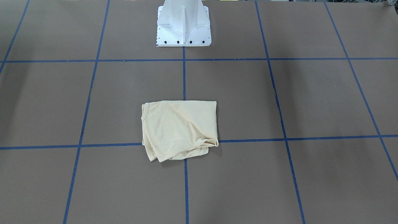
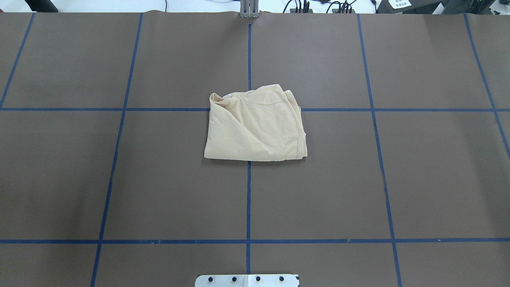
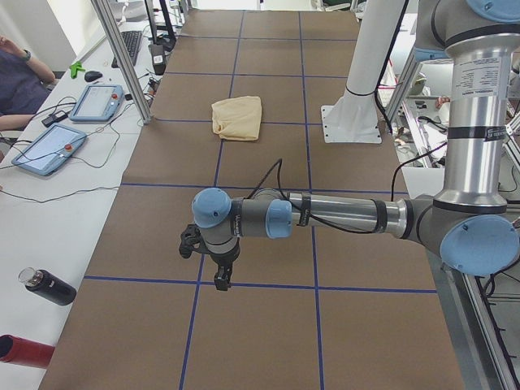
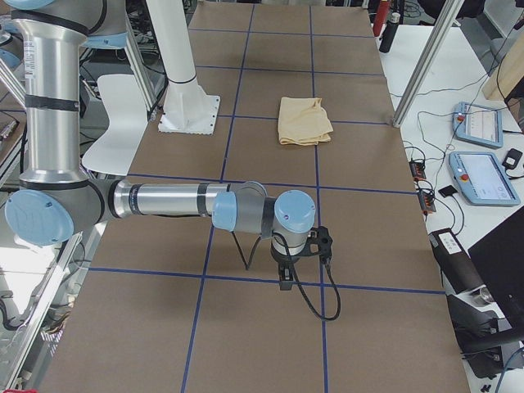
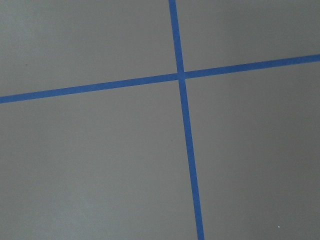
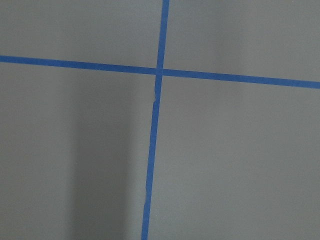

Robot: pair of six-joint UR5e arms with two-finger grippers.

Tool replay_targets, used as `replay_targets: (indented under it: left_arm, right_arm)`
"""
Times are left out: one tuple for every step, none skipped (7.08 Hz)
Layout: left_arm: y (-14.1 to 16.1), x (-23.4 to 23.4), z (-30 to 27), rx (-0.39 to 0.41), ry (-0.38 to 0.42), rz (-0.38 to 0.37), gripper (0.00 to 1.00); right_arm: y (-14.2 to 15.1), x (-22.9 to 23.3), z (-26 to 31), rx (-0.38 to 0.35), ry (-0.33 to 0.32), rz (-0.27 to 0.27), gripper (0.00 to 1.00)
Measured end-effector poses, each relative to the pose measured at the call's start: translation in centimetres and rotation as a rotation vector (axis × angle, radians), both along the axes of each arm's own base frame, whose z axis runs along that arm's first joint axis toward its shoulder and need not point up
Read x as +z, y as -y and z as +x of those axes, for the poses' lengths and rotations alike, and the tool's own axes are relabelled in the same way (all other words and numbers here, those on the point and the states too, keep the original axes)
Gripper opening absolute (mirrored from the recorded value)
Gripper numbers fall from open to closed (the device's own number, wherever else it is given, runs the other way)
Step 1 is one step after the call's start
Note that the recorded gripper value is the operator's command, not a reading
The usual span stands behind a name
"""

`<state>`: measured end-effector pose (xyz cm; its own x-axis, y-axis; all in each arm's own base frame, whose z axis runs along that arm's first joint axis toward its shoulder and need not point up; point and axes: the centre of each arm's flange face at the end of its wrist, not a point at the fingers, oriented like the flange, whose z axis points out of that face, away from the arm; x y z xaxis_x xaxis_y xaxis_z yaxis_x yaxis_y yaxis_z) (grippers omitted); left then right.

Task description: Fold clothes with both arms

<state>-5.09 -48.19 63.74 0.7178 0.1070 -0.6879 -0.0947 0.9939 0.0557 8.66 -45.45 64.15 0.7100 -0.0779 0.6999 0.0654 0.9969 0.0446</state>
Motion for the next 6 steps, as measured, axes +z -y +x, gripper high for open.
replay_targets:
  left_arm:
    - [0.15,-0.29,0.01,-0.038,0.0,-0.03,1.0]
    - [0.26,-0.57,0.02,-0.069,0.0,-0.054,1.0]
    - [0.29,-0.66,0.02,-0.082,0.0,-0.064,1.0]
    - [0.32,-0.7,0.03,-0.086,-0.001,-0.067,1.0]
    - [0.32,-0.74,0.03,-0.086,-0.001,-0.066,1.0]
    - [0.31,-0.76,0.03,-0.086,-0.001,-0.066,1.0]
  right_arm:
    - [-0.01,0.01,0.0,0.0,0.0,-0.001,1.0]
    - [-0.01,0.02,0.0,0.001,0.0,-0.001,1.0]
    - [-0.01,0.01,-0.01,0.001,0.001,-0.001,1.0]
    - [-0.01,0.02,-0.01,0.001,0.001,-0.001,1.0]
    - [-0.04,0.11,0.0,0.001,0.0,-0.003,1.0]
    - [-0.11,0.3,-0.01,0.005,0.0,-0.012,1.0]
